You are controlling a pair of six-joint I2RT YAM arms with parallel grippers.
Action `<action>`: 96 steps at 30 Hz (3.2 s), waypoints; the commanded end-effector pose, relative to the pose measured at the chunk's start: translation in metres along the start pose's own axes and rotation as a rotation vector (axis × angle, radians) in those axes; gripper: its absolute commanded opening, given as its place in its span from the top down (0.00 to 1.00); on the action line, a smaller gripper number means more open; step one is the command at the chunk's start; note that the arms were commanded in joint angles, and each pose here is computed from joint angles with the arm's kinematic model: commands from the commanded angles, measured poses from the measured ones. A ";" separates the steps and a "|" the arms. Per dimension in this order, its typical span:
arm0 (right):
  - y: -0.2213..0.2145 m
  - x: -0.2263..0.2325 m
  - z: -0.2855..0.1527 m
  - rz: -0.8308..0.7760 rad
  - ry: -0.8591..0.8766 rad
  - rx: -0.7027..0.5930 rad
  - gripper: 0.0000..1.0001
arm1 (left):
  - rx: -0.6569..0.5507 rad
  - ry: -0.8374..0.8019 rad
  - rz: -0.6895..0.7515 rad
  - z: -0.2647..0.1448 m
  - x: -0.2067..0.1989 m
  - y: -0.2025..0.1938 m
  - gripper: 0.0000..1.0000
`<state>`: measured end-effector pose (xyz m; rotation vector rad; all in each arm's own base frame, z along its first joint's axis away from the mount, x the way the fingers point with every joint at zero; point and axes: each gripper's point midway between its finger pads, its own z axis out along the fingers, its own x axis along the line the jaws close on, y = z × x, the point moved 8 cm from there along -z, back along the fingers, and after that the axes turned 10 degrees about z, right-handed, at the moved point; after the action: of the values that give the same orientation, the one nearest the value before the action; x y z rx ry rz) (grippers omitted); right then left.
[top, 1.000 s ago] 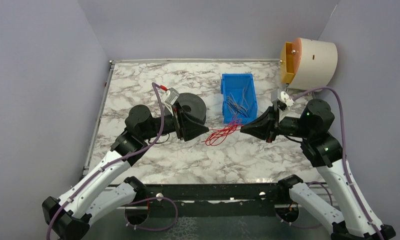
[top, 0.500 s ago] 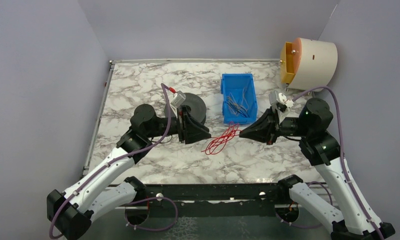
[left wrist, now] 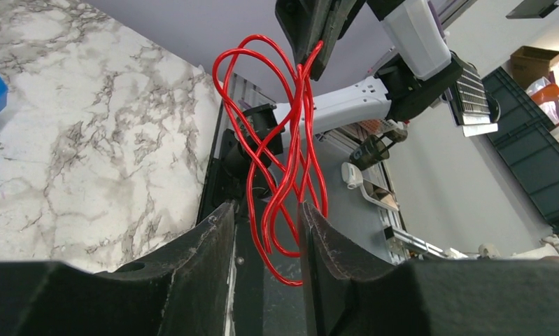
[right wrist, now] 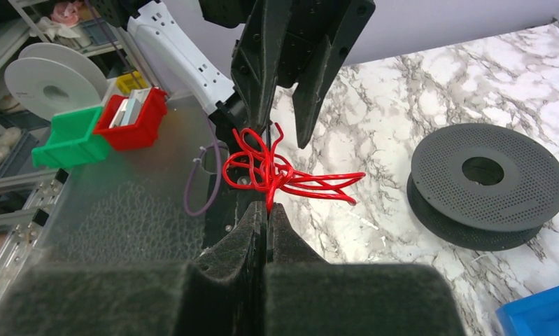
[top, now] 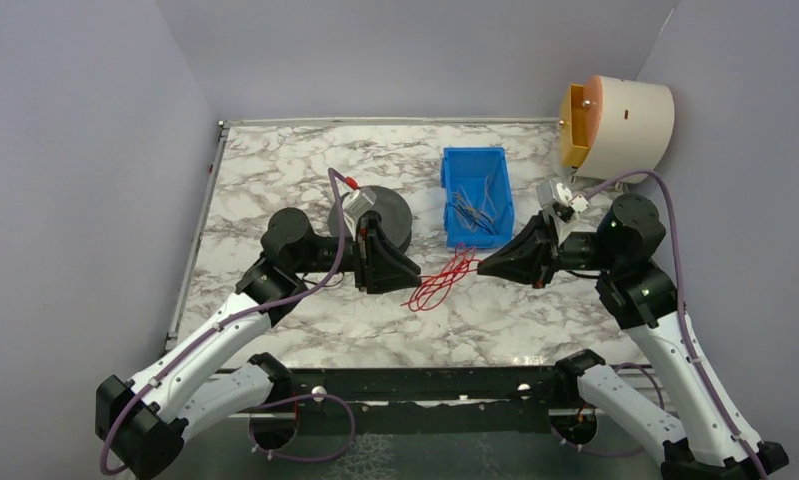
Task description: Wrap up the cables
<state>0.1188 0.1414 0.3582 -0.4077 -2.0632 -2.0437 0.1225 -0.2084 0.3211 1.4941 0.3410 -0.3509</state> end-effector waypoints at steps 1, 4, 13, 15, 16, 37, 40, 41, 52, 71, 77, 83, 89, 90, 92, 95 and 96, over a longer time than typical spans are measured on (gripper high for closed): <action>0.004 0.003 0.000 -0.025 0.036 -0.007 0.99 | 0.015 -0.074 0.030 -0.001 -0.007 0.000 0.61; 0.004 0.002 0.001 -0.022 0.039 -0.007 0.99 | 0.020 -0.081 0.028 -0.001 -0.007 -0.001 0.64; 0.003 0.001 0.002 -0.016 0.051 -0.008 0.99 | 0.025 -0.102 0.042 -0.001 -0.011 0.000 0.78; 0.001 -0.001 0.002 -0.012 0.051 -0.004 0.99 | 0.023 -0.099 0.043 0.000 -0.010 0.000 0.80; 0.001 -0.001 0.002 -0.011 0.050 -0.003 0.99 | 0.023 -0.100 0.043 0.000 -0.011 0.000 0.83; -0.005 -0.003 -0.004 -0.004 -0.087 0.007 0.37 | 0.024 -0.009 0.110 -0.005 -0.015 0.013 1.00; -0.003 -0.002 -0.006 -0.019 -0.110 -0.008 0.32 | 0.034 0.000 0.123 -0.005 -0.016 0.017 1.00; -0.002 -0.002 -0.006 -0.022 -0.113 -0.012 0.31 | 0.035 -0.003 0.126 -0.005 -0.016 0.017 1.00; -0.003 -0.004 0.003 -0.008 0.046 0.008 0.33 | 0.044 -0.023 0.136 -0.005 -0.022 0.024 1.00; -0.048 -0.033 0.015 0.209 -0.011 0.072 0.43 | 0.017 0.015 0.173 -0.006 -0.028 0.042 1.00; -0.055 -0.028 0.026 0.247 0.020 0.074 0.48 | 0.010 0.029 0.176 -0.005 -0.027 0.045 1.00; -0.053 -0.028 0.040 0.257 0.012 0.041 0.53 | 0.010 0.038 0.173 -0.006 -0.026 0.043 1.00; -0.055 -0.034 0.045 0.273 -0.039 0.004 0.62 | 0.011 0.030 0.177 -0.008 -0.029 0.042 1.00; -0.054 -0.035 0.045 0.274 -0.040 0.001 0.62 | 0.012 0.028 0.177 -0.008 -0.029 0.042 1.00; -0.053 -0.036 0.047 0.274 -0.052 -0.009 0.64 | 0.014 0.026 0.175 -0.008 -0.029 0.041 1.00; -0.052 -0.036 0.048 0.269 -0.060 -0.023 0.64 | 0.012 0.025 0.177 -0.009 -0.030 0.040 1.00; -0.052 -0.036 0.048 0.269 -0.063 -0.023 0.65 | 0.011 0.026 0.179 -0.009 -0.030 0.040 1.00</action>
<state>0.1331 0.1844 0.2913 -0.7041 -1.9131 -1.8454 0.1175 -0.2008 0.3624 1.5448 0.2535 -0.2199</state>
